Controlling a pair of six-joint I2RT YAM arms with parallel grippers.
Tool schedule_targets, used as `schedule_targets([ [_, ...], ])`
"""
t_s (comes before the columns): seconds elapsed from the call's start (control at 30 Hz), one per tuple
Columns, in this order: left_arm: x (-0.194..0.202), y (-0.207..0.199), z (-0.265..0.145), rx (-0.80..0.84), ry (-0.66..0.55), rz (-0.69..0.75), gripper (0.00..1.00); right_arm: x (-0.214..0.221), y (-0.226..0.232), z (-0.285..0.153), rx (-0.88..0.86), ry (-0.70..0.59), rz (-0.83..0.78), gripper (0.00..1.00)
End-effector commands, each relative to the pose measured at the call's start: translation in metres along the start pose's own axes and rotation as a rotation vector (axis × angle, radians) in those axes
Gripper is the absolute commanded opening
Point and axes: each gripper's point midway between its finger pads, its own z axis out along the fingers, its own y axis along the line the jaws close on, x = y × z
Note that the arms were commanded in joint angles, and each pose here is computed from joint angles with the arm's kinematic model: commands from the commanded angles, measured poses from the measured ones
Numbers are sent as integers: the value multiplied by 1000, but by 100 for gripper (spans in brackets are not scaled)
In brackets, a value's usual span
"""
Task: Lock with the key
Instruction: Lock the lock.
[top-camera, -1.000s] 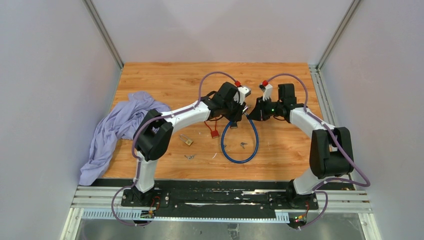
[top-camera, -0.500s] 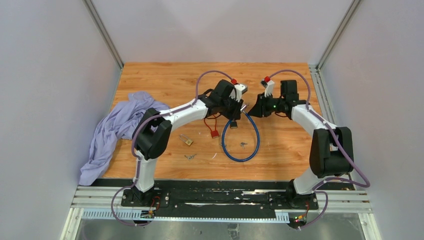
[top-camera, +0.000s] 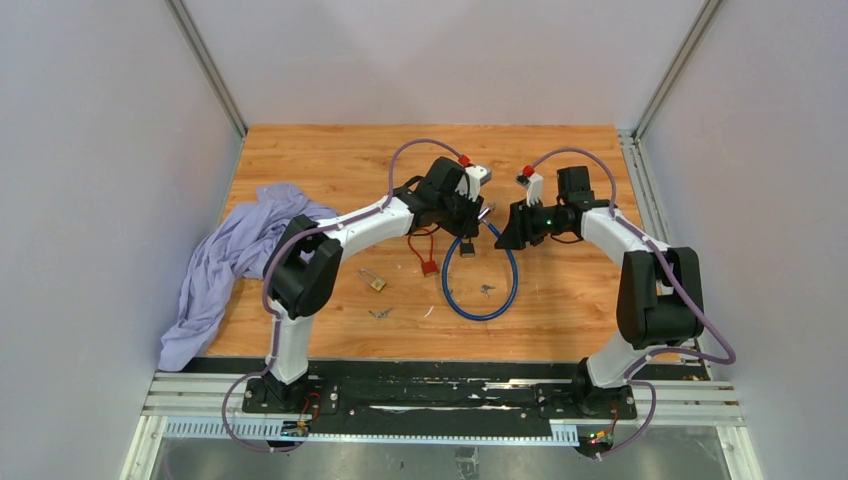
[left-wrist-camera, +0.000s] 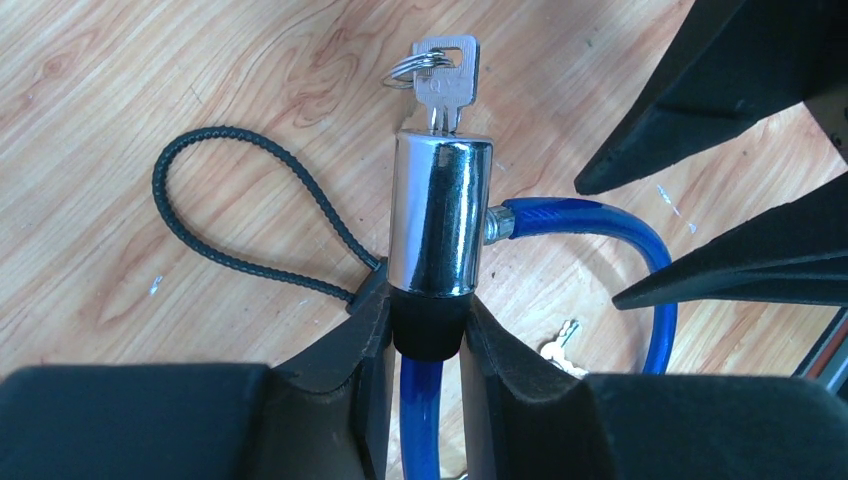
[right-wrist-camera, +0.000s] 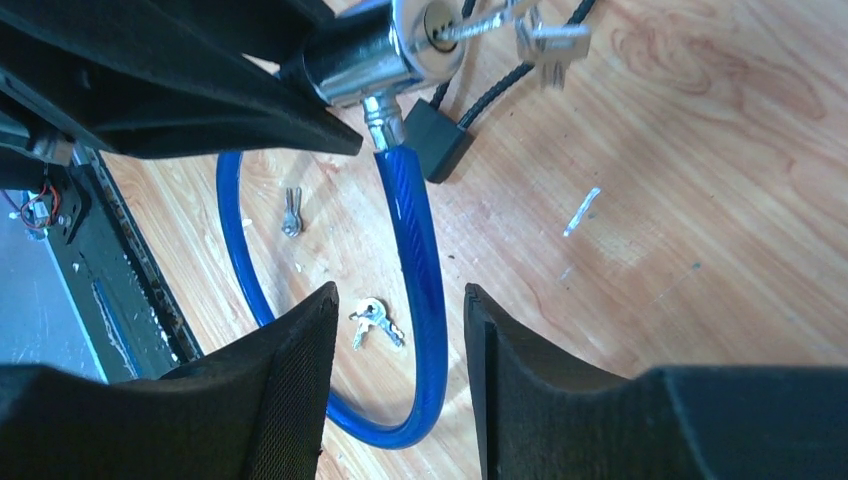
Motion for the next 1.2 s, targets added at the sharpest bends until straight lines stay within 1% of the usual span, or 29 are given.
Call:
schedule_targets([
  [0.0, -25, -7, -16, 30, -79, 2, 1, 19, 3, 4, -41, 39, 22, 49],
  [0.13, -24, -7, -19, 40, -90, -13, 0, 22, 1, 12, -50, 42, 24, 47],
  [0.2, -23, -9, -19, 49, -92, -19, 0, 19, 0, 16, -61, 32, 31, 37],
  [0.33, -23, -13, -21, 71, -99, -23, 0, 4, 6, 15, -84, 0, 6, 12],
  [0.37, -24, -14, -21, 77, -103, -24, 1, -1, 9, 14, -89, -14, -10, 8],
  [0.47, -23, -21, -22, 118, -108, -27, 0, -18, 20, 9, -110, -58, -50, 1],
  [0.63, -24, -36, -29, 198, -134, -6, 0, -43, 37, -3, -117, -120, -153, 1],
  [0.87, -40, -56, -54, 307, -199, 91, 0, -60, 46, -19, -95, -144, -301, 1],
  [0.97, -41, -66, -64, 368, -210, 159, 0, -62, 50, -22, -91, -153, -355, 1],
  [1.07, -38, -75, -75, 424, -208, 244, 0, -68, 56, -25, -74, -167, -443, 1],
  [1.17, -39, -77, -86, 424, -209, 321, 0, -79, 65, -32, -51, -202, -531, 1],
])
